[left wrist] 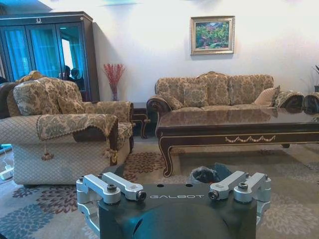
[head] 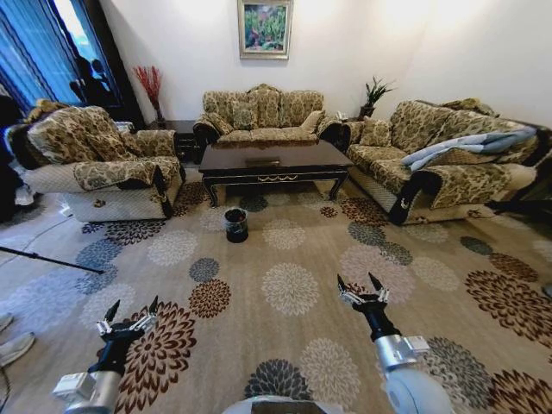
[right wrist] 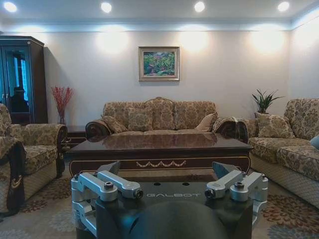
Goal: Move to the front of the table and pick up the trash from the floor, then place it into the trash bin.
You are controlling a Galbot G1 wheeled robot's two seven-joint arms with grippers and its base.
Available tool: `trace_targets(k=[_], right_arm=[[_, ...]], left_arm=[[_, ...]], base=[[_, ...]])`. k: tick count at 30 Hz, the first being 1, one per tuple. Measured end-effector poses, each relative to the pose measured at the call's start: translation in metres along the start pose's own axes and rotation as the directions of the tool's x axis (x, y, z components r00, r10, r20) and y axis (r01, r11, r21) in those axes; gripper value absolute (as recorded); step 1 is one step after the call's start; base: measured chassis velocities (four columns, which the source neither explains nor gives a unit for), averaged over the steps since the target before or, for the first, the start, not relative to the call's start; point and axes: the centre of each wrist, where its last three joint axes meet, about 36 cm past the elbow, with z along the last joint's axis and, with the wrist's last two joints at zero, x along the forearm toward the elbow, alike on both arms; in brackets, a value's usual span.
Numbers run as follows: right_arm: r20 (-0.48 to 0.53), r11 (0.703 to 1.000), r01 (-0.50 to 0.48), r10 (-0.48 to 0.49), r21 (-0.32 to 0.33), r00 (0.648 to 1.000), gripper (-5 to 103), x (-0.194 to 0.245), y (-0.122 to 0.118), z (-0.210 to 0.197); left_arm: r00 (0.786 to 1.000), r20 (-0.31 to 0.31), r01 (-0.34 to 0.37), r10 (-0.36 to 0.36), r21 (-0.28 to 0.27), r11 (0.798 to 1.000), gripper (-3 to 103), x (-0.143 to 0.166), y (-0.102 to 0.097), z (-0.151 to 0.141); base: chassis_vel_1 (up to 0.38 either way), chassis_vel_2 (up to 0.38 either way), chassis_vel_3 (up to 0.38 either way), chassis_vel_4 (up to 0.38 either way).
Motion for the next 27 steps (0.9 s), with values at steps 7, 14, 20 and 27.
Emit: trace_targets(k=[7, 14, 20, 27], right_arm=[[0.000, 1.000, 0.000, 0.000, 0.000, 1.000, 100, 0.0000, 0.0000, 0.0000], [0.000, 1.000, 0.000, 0.000, 0.000, 1.000, 100, 0.0000, 0.0000, 0.0000], [0.000, 1.000, 0.000, 0.000, 0.000, 1.000, 100, 0.0000, 0.0000, 0.0000], [0.000, 1.000, 0.000, 0.000, 0.000, 1.000, 100, 0.0000, 0.0000, 0.0000]], left_arm=[[1.000, 0.000, 0.000, 0.000, 0.000, 1.000, 100, 0.0000, 0.0000, 0.0000], [1.000, 0.000, 0.000, 0.000, 0.000, 1.000, 100, 0.0000, 0.0000, 0.0000], [1.000, 0.000, 0.000, 0.000, 0.000, 1.000, 100, 0.0000, 0.0000, 0.0000], [1.000, 0.000, 0.000, 0.000, 0.000, 1.000, 100, 0.0000, 0.0000, 0.0000]], base=[[0.000, 0.000, 0.000, 0.000], [0.000, 0.000, 0.000, 0.000], [0.000, 0.000, 0.000, 0.000], [0.000, 0.000, 0.000, 0.000]])
